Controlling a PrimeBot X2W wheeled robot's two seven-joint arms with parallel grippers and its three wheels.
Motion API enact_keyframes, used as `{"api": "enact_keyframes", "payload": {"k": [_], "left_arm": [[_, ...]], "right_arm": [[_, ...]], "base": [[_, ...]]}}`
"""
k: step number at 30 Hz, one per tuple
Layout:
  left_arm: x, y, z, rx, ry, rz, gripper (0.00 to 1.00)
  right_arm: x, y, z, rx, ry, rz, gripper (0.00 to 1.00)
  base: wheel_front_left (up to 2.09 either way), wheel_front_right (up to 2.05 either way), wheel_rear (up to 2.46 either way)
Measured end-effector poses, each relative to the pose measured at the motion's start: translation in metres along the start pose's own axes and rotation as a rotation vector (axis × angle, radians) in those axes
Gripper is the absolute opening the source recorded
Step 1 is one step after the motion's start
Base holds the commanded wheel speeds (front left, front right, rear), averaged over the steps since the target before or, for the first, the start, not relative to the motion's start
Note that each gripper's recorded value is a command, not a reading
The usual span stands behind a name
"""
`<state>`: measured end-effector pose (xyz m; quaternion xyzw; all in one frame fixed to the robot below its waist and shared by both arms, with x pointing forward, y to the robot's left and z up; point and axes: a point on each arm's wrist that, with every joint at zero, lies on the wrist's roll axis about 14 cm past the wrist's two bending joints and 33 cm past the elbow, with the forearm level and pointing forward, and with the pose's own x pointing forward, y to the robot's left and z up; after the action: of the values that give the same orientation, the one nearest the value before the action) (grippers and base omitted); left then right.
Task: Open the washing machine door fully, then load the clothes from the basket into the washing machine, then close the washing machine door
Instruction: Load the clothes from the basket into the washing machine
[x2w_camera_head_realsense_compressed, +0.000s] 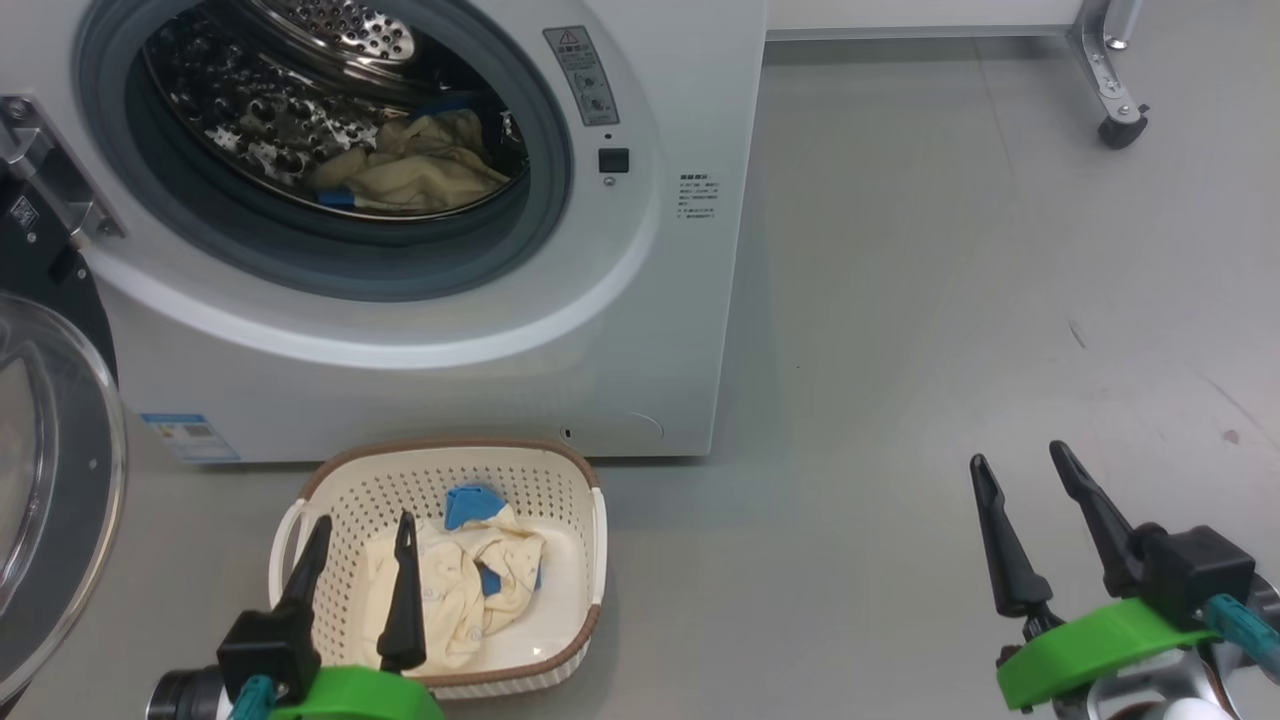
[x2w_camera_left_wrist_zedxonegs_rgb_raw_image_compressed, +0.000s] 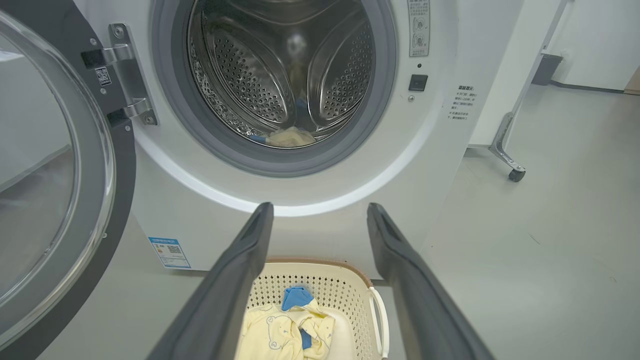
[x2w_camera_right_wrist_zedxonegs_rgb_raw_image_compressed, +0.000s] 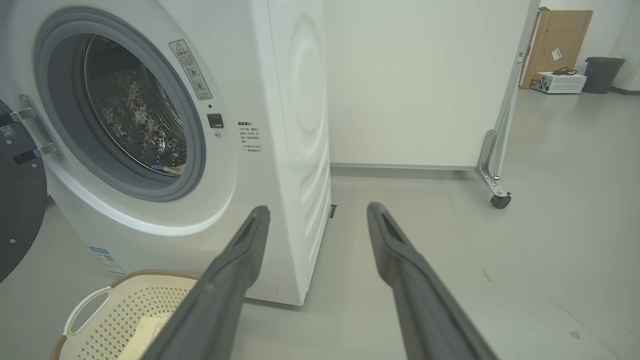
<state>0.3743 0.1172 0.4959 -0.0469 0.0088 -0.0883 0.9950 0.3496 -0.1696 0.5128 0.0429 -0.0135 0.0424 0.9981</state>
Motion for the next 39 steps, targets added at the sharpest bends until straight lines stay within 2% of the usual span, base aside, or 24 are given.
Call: {"api": "enact_keyframes", "payload": {"k": [26, 32, 39], "left_arm": [[0.005, 0.0, -0.01, -0.001, 0.029, -0.005, 1.0], [0.018, 0.001, -0.014, 0.0, 0.039, -0.008, 1.0], [0.043, 0.003, -0.054, -0.014, 0.171, 0.008, 1.0]], "right_arm": [[0.001, -0.002, -0.014, 0.012, 0.044, -0.007, 1.0], [0.007, -0.002, -0.023, 0.015, 0.069, -0.004, 1.0], [0.03, 0.004, -0.03, 0.029, 0.077, 0.02, 1.0]], "base": [[0.0, 0.0, 0.0], [0.0, 0.0, 0.0], [0.0, 0.0, 0.0]]}}
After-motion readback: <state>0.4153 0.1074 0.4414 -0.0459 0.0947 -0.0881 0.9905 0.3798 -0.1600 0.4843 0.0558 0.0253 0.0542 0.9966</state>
